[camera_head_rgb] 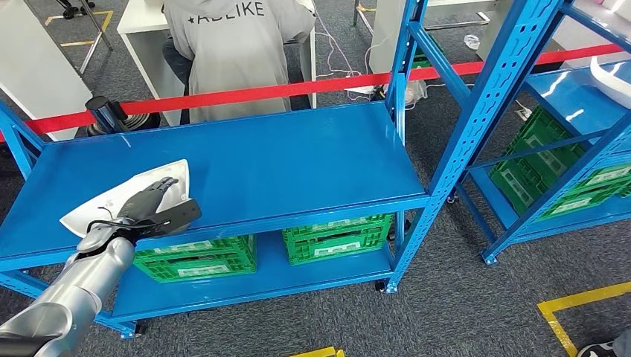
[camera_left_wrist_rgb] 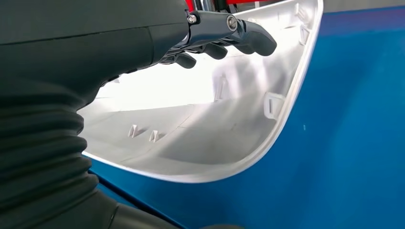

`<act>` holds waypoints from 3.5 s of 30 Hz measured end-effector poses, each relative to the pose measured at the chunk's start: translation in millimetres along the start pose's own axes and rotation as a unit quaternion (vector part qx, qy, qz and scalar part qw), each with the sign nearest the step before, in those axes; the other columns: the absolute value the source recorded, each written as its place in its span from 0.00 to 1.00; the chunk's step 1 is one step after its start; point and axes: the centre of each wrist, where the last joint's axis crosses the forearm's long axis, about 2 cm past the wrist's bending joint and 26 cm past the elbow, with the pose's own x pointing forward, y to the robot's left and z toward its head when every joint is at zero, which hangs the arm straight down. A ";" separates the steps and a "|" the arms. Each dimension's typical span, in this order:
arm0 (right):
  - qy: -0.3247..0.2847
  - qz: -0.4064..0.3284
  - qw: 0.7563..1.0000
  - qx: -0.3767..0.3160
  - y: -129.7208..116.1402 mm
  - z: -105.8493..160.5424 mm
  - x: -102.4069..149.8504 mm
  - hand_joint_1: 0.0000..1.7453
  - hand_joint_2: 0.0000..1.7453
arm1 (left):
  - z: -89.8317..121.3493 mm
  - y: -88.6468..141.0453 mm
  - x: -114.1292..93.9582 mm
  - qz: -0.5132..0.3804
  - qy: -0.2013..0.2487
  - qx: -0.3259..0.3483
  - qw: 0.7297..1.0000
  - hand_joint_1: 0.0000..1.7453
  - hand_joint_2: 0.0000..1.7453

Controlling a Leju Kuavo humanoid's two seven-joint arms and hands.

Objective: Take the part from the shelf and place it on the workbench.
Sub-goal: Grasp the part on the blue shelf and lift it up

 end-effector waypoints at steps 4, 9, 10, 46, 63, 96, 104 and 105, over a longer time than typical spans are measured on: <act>0.000 0.000 1.000 0.001 0.0 0.0 -0.1 0.00 0.00 | 1.4 0.9 -3.3 0.010 -0.011 0.011 1.000 0.00 1.00; -0.001 -0.001 1.000 0.000 -0.1 0.0 -0.1 0.00 0.00 | 3.1 6.1 -8.6 0.019 -0.017 0.021 0.999 0.00 1.00; -0.001 -0.001 1.000 0.000 -0.1 0.0 -0.1 0.00 0.00 | 3.3 7.2 -9.5 0.020 -0.018 0.020 0.999 0.00 1.00; -0.002 -0.003 1.000 0.000 -0.5 0.0 0.1 0.00 0.00 | -1.4 6.1 0.7 -0.012 -0.010 -0.038 0.999 0.00 1.00; -0.001 -0.007 1.000 -0.001 -1.2 0.0 -0.4 0.00 0.00 | -4.4 3.4 8.6 0.073 -0.063 -0.029 0.995 0.00 0.75; -0.001 -0.023 1.000 -0.007 -0.1 0.0 -1.1 0.00 0.00 | -14.4 87.9 26.1 0.102 -0.019 0.254 0.962 0.00 0.25; -0.001 -0.018 1.000 -0.005 1.9 -0.1 -1.7 0.00 0.00 | -13.9 93.8 29.1 0.044 0.019 0.304 0.951 0.00 0.75; -0.002 -0.017 1.000 -0.004 2.3 -0.1 -1.7 0.00 0.00 | -13.9 93.6 29.0 0.039 0.020 0.301 0.953 0.00 0.50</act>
